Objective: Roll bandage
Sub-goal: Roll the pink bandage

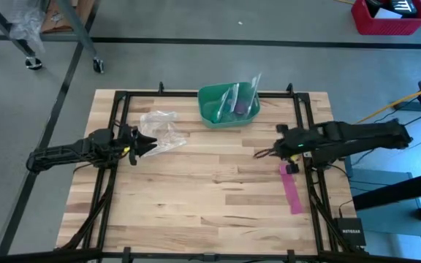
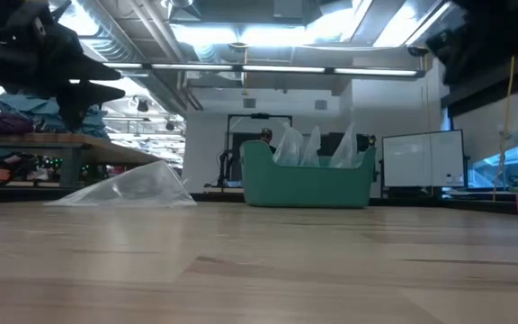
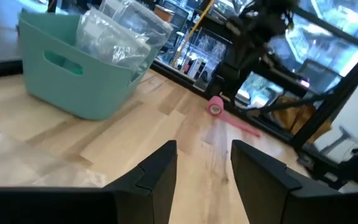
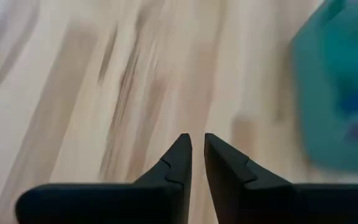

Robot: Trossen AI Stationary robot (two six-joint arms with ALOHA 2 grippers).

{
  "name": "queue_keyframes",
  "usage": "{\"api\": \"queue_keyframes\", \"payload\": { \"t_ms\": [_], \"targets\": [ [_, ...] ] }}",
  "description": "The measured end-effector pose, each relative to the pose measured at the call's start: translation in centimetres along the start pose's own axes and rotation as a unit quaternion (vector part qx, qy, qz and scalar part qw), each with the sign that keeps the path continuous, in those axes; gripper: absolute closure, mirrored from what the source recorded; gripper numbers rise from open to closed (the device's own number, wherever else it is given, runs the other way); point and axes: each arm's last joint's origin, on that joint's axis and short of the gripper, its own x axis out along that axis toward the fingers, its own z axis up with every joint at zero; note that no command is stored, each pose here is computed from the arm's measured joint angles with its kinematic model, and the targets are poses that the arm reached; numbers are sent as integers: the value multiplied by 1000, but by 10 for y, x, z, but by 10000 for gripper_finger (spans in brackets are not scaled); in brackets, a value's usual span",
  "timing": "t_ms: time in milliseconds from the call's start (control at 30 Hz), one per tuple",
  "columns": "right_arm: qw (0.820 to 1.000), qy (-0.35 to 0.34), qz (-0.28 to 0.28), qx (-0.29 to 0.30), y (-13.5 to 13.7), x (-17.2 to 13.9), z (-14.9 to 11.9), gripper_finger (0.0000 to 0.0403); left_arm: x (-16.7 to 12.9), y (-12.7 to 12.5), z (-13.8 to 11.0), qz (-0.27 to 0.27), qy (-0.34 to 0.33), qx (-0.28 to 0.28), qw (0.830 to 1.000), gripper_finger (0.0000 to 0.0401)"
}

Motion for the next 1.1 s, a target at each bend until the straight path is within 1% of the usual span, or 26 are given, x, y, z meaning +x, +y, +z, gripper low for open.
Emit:
{"api": "queue_keyframes", "payload": {
  "t_ms": [67, 133, 233, 367, 500, 533, 667, 767, 867, 1000, 1100],
  "targets": [
    [996, 85, 21, -6, 0, 7, 4, 354, 0, 0, 0, 0, 0, 0, 1000, 258],
    [985, 166, 38, -11, -1, 13, 9, 354, 0, 0, 0, 0, 1, 4, 1000, 258],
    [956, 285, 61, -16, -1, 22, 12, 354, 0, 0, 0, 0, 1, 10, 1000, 258],
    [914, 398, 78, -23, 0, 37, 15, 354, 0, 0, 0, 0, 2, 6, 1000, 258],
    [875, 472, 103, -21, 2, 55, 13, 354, 0, 0, 0, 1, 2, 7, 1000, 258],
    [869, 482, 112, -17, 2, 59, 13, 354, 0, 0, 0, 1, 2, 9, 1000, 258],
    [858, 493, 142, 0, 5, 67, 13, 354, 0, 0, 0, 1, 3, 20, 1000, 258],
    [862, 490, 131, 6, 4, 66, 13, 354, 0, 0, 0, 1, 3, 24, 1000, 258],
    [875, 469, 123, 6, 3, 54, 13, 354, 0, 0, 0, 1, 3, 25, 1000, 258],
    [903, 418, 90, 32, 2, 27, 9, 354, 0, 0, 0, 1, 3, 25, 1000, 258],
    [928, 361, 52, 73, 2, 6, 0, 354, 0, 0, 0, 1, 3, 25, 1000, 258]
  ]
}}
